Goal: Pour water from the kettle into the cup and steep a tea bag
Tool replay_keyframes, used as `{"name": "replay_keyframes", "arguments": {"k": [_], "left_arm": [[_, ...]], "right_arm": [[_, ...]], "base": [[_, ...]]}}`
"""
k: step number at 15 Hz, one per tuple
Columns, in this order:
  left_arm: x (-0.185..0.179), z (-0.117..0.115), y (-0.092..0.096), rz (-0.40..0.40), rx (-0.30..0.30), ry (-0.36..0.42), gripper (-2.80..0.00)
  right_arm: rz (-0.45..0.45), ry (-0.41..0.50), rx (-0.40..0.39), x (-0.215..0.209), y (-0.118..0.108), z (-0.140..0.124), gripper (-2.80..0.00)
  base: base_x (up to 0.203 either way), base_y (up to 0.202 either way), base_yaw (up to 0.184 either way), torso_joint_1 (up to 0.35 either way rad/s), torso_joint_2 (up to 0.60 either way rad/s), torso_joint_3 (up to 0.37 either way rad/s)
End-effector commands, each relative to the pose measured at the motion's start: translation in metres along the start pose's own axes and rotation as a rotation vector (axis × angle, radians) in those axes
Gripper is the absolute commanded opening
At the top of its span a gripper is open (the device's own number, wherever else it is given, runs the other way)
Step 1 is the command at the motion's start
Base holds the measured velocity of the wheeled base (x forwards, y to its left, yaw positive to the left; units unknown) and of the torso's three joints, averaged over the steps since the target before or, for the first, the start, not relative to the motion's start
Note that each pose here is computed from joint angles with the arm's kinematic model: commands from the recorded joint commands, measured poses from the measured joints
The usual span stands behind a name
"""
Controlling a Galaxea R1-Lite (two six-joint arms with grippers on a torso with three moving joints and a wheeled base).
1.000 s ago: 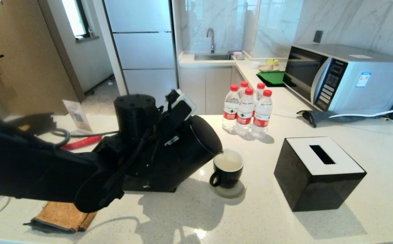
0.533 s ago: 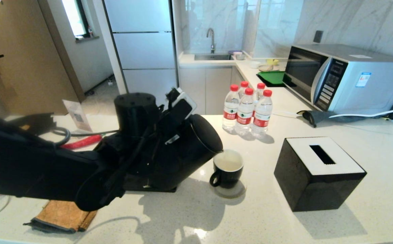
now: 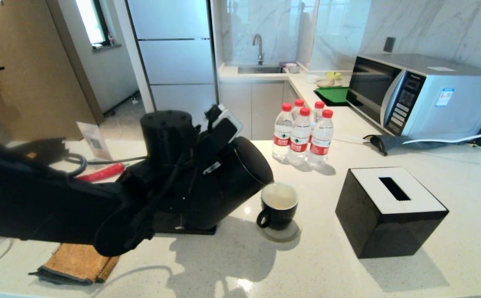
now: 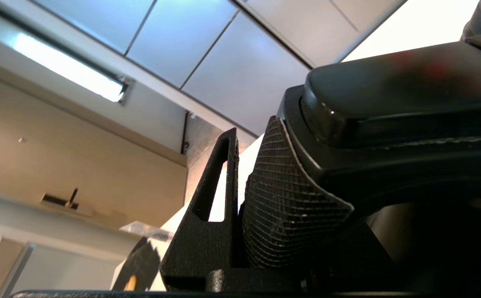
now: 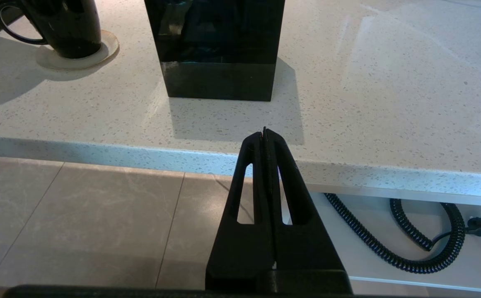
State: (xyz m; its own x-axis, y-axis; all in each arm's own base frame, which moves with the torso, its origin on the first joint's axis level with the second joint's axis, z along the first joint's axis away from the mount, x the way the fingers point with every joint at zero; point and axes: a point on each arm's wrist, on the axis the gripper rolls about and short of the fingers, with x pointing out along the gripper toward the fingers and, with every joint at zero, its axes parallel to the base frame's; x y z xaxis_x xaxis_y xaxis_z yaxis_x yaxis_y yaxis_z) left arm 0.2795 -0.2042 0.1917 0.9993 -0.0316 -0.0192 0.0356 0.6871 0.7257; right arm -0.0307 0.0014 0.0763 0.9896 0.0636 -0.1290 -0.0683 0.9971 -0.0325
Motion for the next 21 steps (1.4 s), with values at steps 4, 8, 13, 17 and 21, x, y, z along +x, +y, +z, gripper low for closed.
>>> {"name": "replay_keyframes", "arguments": {"k": [4, 8, 13, 17, 21], "left_arm": [[-0.0050, 0.0063, -0.0042, -0.002, -0.001, -0.013, -2.80], [-0.0049, 0.0078, -0.0034, 0.007, -0.004, -0.010, -2.80], [-0.0052, 0.0080, -0.0028, 0.012, -0.004, -0.006, -2.80], [-0.0052, 0.0079, -0.0029, 0.011, -0.001, -0.005, -2.80], [-0.0045, 0.0100, -0.0006, 0.020, 0.016, -0.011, -2.80]], "right_arm": [[0.001, 0.002, 0.000, 0.0001, 0.0000, 0.0000, -2.80], [0.001, 0.002, 0.000, 0.0001, 0.0000, 0.0000, -2.80], [0.001, 0.002, 0.000, 0.0001, 0.0000, 0.0000, -2.80], [0.001, 0.002, 0.000, 0.0001, 0.0000, 0.0000, -2.80], [0.001, 0.002, 0.000, 0.0001, 0.0000, 0.0000, -2.80]], "base": [[0.000, 0.000, 0.000, 0.000, 0.00, 0.000], [0.000, 0.000, 0.000, 0.000, 0.00, 0.000], [0.000, 0.000, 0.000, 0.000, 0.00, 0.000], [0.000, 0.000, 0.000, 0.000, 0.00, 0.000], [0.000, 0.000, 0.000, 0.000, 0.00, 0.000]]}}
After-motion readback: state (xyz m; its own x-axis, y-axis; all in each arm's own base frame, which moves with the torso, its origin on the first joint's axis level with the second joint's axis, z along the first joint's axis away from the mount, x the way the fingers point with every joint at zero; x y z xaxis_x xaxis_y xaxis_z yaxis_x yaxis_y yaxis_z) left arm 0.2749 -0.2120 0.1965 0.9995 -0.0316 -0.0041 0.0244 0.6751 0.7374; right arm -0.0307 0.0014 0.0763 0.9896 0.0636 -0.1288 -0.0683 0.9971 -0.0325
